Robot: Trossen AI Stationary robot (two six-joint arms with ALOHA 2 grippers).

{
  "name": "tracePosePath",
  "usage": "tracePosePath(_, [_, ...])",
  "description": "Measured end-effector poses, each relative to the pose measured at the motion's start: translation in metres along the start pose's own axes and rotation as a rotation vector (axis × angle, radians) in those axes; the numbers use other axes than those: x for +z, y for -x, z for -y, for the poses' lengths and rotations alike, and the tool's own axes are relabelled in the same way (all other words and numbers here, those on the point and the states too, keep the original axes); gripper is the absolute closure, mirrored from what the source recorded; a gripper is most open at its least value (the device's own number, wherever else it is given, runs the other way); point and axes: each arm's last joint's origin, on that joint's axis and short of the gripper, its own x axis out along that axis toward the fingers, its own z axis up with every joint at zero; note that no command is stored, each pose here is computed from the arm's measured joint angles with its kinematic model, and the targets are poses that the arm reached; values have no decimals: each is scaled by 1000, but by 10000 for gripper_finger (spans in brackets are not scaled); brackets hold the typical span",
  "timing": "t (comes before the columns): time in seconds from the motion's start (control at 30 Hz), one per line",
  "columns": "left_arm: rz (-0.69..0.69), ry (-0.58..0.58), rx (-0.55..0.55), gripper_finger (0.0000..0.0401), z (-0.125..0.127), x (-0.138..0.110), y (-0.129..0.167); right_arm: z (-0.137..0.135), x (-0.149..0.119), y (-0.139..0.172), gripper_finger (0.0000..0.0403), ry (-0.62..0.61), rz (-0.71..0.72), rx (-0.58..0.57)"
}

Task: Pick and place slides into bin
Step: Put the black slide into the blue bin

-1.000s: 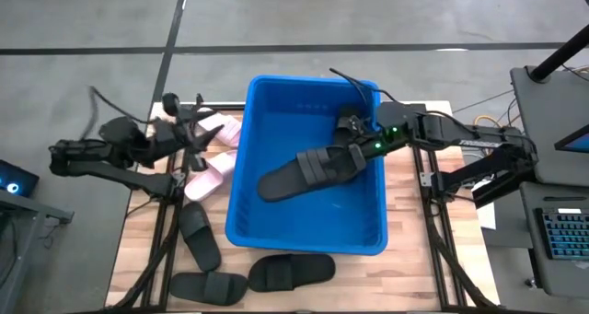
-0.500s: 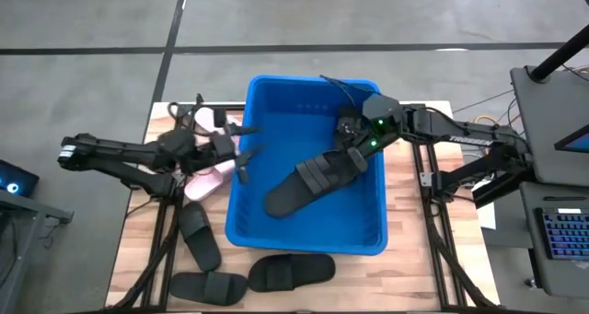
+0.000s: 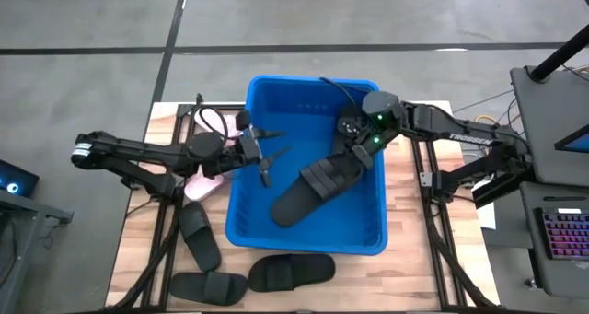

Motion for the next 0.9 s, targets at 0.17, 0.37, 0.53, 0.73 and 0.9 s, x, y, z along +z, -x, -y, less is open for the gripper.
tracePosePath(0.17, [-33, -31, -82, 253, 3, -5, 2, 5, 5, 2, 391, -33, 55, -44])
tracePosePath(0.37, [-90, -67, -161, 253, 0, -8, 14, 14, 15, 9, 391, -53, 126, -89])
tracePosePath(0.53, [-83, -198, -178, 253, 1, -8, 14, 22, 22, 5, 391, -75, 123, -95])
tracePosePath(0.73, [-105, -298, -199, 253, 9, -16, 7, 25, 27, 1, 391, -80, 125, -73])
tracePosePath(0.9, [-129, -397, -205, 253, 15, -22, 0, 22, 29, 1, 391, -77, 142, -44])
